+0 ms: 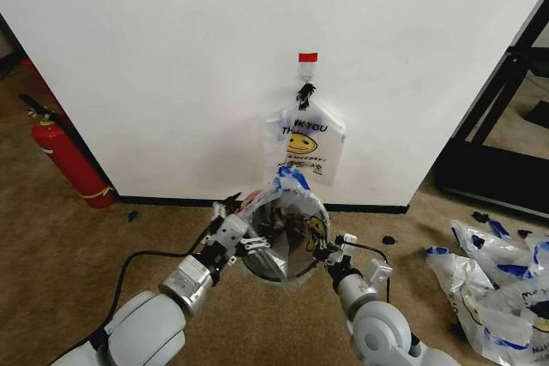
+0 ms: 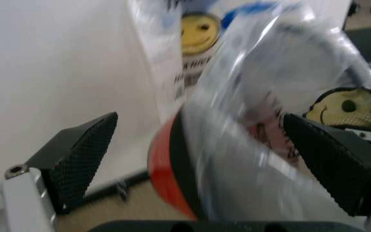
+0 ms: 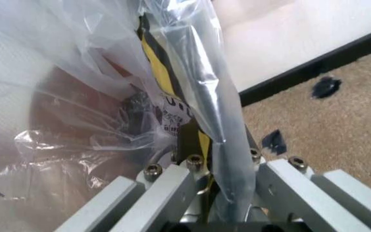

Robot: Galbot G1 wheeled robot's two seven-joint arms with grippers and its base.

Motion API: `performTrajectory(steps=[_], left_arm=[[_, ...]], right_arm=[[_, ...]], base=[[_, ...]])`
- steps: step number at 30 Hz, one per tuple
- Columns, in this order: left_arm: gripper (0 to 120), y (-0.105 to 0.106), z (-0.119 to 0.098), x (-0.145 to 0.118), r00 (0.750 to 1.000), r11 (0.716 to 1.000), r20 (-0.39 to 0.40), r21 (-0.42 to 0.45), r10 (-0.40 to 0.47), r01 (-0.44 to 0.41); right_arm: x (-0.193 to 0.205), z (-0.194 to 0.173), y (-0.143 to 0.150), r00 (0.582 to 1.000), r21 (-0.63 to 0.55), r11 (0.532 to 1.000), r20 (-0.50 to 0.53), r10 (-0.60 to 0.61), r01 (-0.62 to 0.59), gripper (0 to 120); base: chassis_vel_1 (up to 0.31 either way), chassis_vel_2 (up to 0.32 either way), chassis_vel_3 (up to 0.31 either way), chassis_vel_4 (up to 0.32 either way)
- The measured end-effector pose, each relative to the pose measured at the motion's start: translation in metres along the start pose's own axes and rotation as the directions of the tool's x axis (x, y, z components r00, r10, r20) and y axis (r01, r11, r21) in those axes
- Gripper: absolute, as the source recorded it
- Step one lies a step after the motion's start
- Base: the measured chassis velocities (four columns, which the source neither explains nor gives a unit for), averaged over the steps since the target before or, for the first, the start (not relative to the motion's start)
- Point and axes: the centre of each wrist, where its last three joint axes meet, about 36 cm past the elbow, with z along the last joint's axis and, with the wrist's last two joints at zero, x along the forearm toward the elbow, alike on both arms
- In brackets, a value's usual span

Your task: Pick up the garbage bag from the wall and place it over the trash bin.

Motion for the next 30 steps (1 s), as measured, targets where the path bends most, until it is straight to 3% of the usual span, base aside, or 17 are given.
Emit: performTrajectory(steps=[4, 6, 8, 9, 11, 16, 18, 21, 25, 30], left_arm=[[100, 0.011, 0.016, -0.001, 1.000, 0.996, -0.022, 0.088, 0.002, 0.000], [100, 0.022, 0.029, -0.005, 0.997, 0.989, 0.027, 0.127, 0.067, -0.070], [100, 0.040, 0.042, -0.010, 0.974, 0.973, 0.132, 0.117, 0.182, -0.198], [100, 0.040, 0.042, -0.010, 0.974, 0.973, 0.132, 0.117, 0.182, -0.198], [100, 0.062, 0.056, -0.019, 0.923, 0.941, 0.214, 0.048, 0.318, -0.335], [100, 0.092, 0.082, -0.033, 0.842, 0.866, 0.206, -0.094, 0.499, -0.490], [100, 0.095, 0.085, -0.034, 0.835, 0.859, 0.199, -0.110, 0.512, -0.500], [100, 0.107, 0.098, -0.038, 0.809, 0.824, 0.169, -0.192, 0.563, -0.533], [100, 0.111, 0.104, -0.038, 0.812, 0.820, 0.159, -0.236, 0.562, -0.521], [97, 0.100, 0.102, -0.040, 0.843, 0.855, 0.180, -0.237, 0.506, -0.462]], right_arm=[[0.002, -0.009, -0.005, 0.999, -0.046, 0.999, 0.025, 0.024, -0.023, 0], [0.004, -0.017, -0.008, 0.999, -0.060, 0.998, 0.028, 0.025, -0.023, 0], [0.006, -0.026, -0.015, 1.000, -0.071, 0.997, 0.015, 0.020, -0.019, 0], [0.006, -0.026, -0.015, 1.000, -0.071, 0.997, 0.015, 0.020, -0.019, 0], [0.007, -0.035, -0.022, 1.000, -0.081, 0.997, -0.010, 0.004, -0.005, 0], [0.006, -0.047, -0.036, 0.999, -0.084, 0.996, -0.037, -0.030, 0.027, 0], [0.005, -0.048, -0.036, 0.999, -0.085, 0.996, -0.037, -0.030, 0.027, 0], [0.004, -0.052, -0.038, 0.999, -0.089, 0.996, -0.035, -0.033, 0.030, 0], [0.002, -0.054, -0.036, 0.999, -0.091, 0.995, -0.028, -0.037, 0.034, 0], [0.001, -0.051, -0.032, 0.999, -0.100, 0.994, -0.027, -0.040, 0.037, 0]], base=[[0.000, 0.000, 0.000, 0.000], [0.000, 0.000, 0.000, 0.000], [0.000, 0.000, 0.000, 0.000], [0.000, 0.000, 0.000, 0.000], [0.000, 0.000, 0.000, 0.000], [0.000, 0.000, 0.000, 0.000], [0.000, 0.000, 0.000, 0.000], [0.000, 0.000, 0.000, 0.000], [0.000, 0.000, 0.000, 0.000], [0.000, 0.000, 0.000, 0.000]])
